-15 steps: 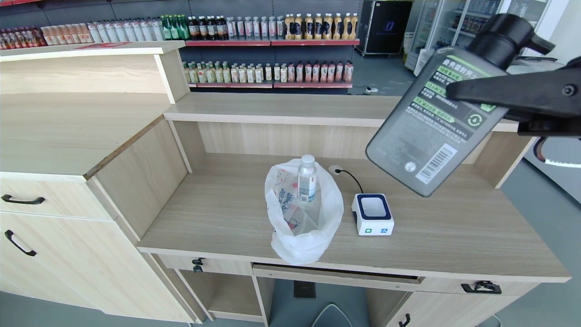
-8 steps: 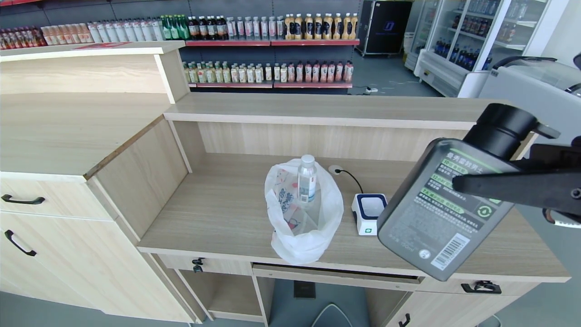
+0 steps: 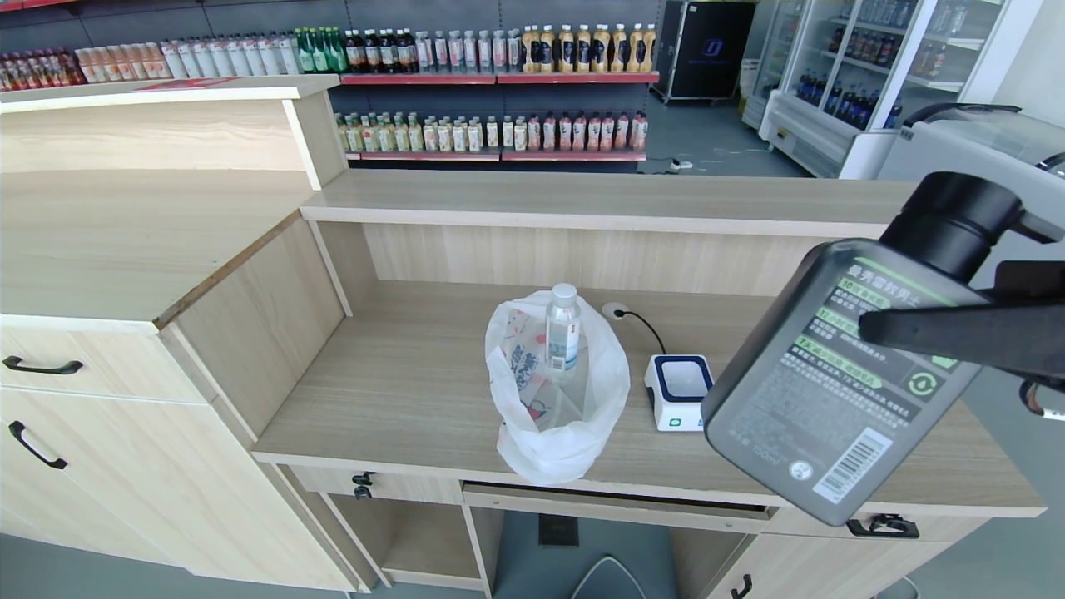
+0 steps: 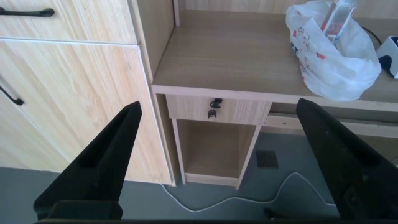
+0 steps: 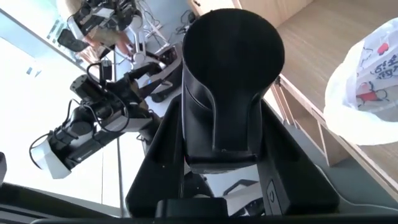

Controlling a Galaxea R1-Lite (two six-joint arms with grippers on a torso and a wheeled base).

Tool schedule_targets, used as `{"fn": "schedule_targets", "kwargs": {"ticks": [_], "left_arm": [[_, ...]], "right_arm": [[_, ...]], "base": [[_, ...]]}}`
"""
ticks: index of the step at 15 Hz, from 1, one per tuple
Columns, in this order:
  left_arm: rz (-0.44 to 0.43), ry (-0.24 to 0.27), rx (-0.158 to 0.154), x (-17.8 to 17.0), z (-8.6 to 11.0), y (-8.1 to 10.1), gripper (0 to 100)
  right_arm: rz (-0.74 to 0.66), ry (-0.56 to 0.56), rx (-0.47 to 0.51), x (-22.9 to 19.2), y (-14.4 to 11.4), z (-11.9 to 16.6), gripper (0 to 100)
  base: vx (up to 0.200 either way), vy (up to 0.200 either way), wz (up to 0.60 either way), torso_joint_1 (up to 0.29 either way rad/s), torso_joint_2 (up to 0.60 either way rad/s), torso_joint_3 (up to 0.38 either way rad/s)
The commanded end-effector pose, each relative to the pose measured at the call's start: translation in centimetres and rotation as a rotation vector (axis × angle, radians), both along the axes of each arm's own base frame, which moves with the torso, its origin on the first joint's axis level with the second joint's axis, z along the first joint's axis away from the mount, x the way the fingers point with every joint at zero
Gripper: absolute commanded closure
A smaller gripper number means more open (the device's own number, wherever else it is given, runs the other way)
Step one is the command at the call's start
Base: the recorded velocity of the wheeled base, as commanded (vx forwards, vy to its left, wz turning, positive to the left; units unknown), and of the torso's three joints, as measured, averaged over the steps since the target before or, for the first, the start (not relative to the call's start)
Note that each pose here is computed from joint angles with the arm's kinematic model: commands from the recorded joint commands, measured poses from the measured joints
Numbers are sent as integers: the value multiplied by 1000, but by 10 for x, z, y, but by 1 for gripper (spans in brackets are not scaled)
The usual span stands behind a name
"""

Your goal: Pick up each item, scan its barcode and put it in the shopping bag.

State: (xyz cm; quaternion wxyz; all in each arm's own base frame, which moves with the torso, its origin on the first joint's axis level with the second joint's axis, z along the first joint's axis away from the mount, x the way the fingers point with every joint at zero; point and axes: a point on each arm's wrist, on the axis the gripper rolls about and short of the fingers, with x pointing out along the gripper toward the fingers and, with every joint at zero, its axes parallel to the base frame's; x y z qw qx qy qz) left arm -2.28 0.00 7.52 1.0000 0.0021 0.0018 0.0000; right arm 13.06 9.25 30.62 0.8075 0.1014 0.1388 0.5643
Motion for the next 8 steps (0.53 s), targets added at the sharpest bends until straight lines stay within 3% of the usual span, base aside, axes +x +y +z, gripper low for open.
{"fn": "schedule_targets", "kwargs": {"ticks": [1,8], "left_arm": [[0,-1,0,0,0,0,0],[0,-1,0,0,0,0,0]], "right_arm": [[0,6,-2,-3,-1,-3,100],[-7,9,-5,-9,-5,-8,100]], "base": [[0,0,0,0,0,0],[0,0,0,0,0,0]]}}
